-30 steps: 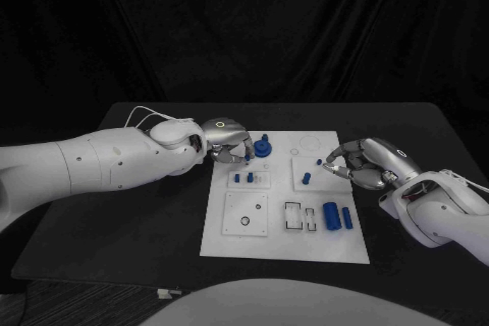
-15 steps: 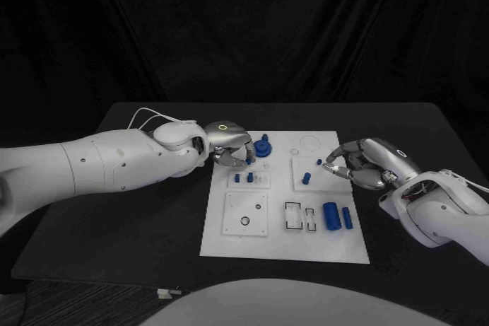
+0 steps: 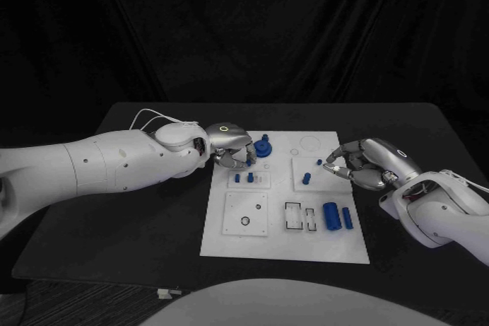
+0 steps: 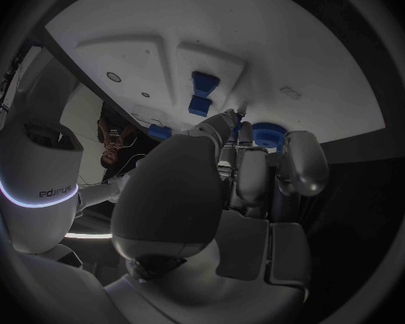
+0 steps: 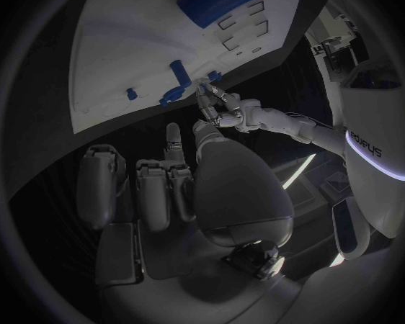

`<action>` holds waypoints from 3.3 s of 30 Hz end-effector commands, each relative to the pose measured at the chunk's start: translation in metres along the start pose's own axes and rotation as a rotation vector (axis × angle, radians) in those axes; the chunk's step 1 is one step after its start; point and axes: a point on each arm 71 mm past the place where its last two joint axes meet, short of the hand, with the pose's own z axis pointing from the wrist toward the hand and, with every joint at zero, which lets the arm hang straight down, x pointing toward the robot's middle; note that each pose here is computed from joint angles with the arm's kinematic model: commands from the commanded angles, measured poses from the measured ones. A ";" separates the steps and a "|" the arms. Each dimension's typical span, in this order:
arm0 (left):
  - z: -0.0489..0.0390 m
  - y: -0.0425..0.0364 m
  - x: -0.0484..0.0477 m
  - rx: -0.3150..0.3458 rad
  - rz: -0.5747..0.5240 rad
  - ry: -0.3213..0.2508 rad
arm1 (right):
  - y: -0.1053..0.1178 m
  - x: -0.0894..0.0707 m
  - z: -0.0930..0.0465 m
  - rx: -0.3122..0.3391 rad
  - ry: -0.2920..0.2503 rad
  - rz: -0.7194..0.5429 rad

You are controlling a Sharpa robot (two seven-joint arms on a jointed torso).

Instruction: Assemble the parts on the task board

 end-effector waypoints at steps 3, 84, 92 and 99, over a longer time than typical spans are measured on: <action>-0.0012 0.0010 0.0024 -0.007 -0.008 0.021 | -0.001 0.001 0.000 0.018 0.006 0.001; 0.0018 0.0016 0.0042 -0.005 -0.005 0.017 | -0.004 0.004 -0.001 0.040 0.030 0.002; -0.0005 0.0033 0.0047 -0.012 -0.006 0.018 | -0.004 0.004 -0.001 0.041 0.032 0.005; -0.0038 0.0047 0.0045 -0.017 -0.006 0.012 | -0.004 0.005 -0.001 0.046 0.033 0.010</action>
